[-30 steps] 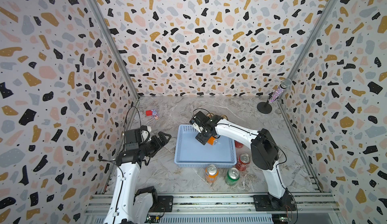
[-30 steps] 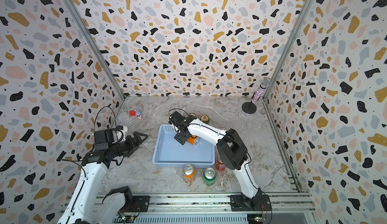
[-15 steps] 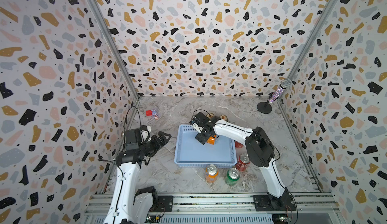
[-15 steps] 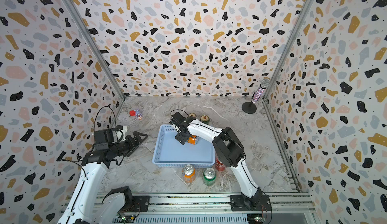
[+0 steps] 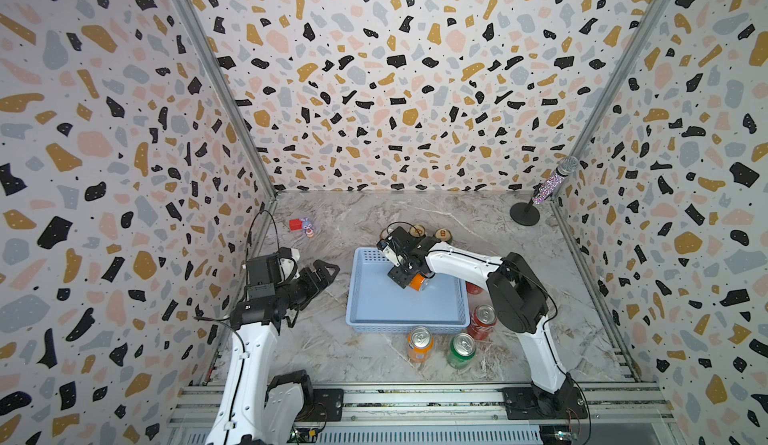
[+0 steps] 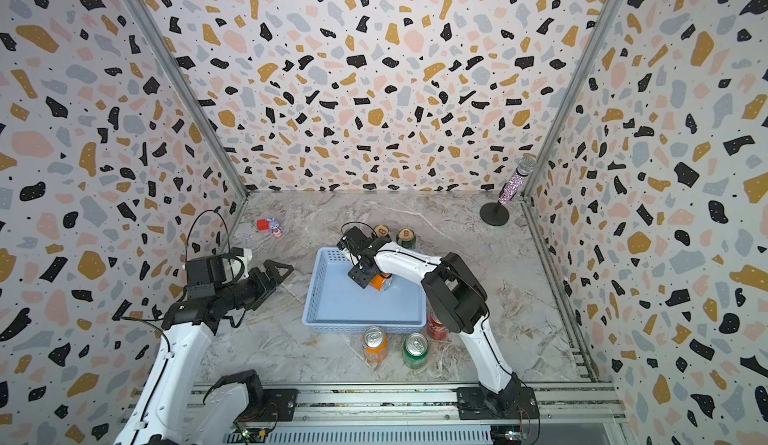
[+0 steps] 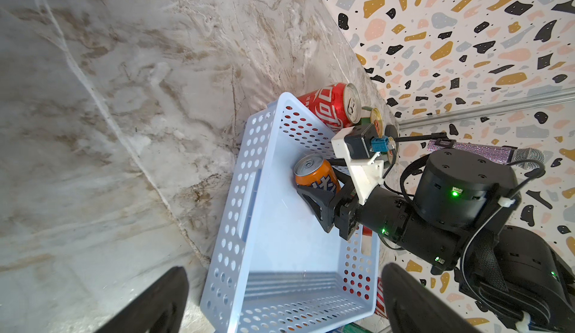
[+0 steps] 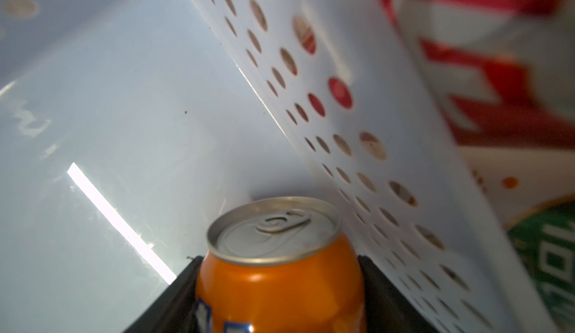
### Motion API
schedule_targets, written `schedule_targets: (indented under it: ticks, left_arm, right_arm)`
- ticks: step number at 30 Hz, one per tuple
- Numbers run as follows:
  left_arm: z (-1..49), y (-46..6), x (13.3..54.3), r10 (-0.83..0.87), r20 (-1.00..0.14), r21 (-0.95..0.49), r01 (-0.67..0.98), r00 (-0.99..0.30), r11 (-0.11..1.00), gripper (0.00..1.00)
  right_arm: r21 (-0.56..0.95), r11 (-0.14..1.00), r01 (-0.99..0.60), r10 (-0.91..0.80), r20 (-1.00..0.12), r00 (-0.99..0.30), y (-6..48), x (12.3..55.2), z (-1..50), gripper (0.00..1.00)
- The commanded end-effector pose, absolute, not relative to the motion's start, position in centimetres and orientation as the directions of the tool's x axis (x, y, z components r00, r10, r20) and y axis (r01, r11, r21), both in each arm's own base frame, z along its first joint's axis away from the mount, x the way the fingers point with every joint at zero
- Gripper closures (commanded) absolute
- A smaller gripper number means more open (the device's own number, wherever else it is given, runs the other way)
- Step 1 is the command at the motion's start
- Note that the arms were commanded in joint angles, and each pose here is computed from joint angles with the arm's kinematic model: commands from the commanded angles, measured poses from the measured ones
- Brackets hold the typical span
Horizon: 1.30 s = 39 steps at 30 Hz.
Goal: Take out the drinks from the basket
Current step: Pick up the drink from the basket.
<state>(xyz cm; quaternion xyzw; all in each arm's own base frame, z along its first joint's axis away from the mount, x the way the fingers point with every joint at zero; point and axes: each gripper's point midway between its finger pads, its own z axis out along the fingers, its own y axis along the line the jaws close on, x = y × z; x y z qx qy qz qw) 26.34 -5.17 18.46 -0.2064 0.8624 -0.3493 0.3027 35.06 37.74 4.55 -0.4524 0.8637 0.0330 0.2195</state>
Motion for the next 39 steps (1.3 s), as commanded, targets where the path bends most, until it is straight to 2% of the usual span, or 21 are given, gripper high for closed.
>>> schedule_targets:
  ticks: [1,6,8,12,20,32,39]
  left_arm:
    - [18.5,-5.1,26.5,-0.565,-0.402,-0.726,-0.126,-0.721,0.677,0.0]
    - [18.7,-5.2,26.5,-0.565,-0.403,-0.73,-0.119,-0.72,0.673,0.0]
    - [18.9,-5.2,26.4,-0.567,-0.403,-0.735,-0.116,-0.718,0.668,0.0]
    - [19.4,-5.4,26.2,-0.582,-0.395,-0.75,-0.117,-0.711,0.652,0.0]
    - [21.4,-6.1,25.5,-0.599,-0.391,-0.787,-0.084,-0.699,0.611,0.0]
    - [21.3,-6.9,24.0,-0.607,-0.374,-0.812,-0.069,-0.701,0.58,0.0]
    - [21.4,-6.7,23.7,-0.609,-0.403,-0.801,-0.058,-0.683,0.595,0.0]
  right_arm:
    - [-0.043,0.571,-0.819,-0.798,-0.261,-0.543,35.9,30.7,-0.1,0.57]
    - [-0.025,0.583,-0.812,-0.762,-0.364,-0.536,37.0,31.2,2.9,0.82]
    - [-0.006,0.589,-0.808,-0.725,-0.446,-0.525,37.9,31.5,5.4,0.93]
    - [0.048,0.59,-0.806,-0.642,-0.578,-0.504,39.4,31.5,10.0,1.0]
    - [0.129,0.583,-0.802,-0.45,-0.771,-0.451,40.5,31.1,17.7,1.0]
    - [0.301,0.5,-0.812,-0.218,-0.864,-0.454,41.9,29.2,21.5,1.0]
    - [0.329,0.443,-0.834,-0.072,-0.914,-0.398,42.1,26.9,25.5,1.0]
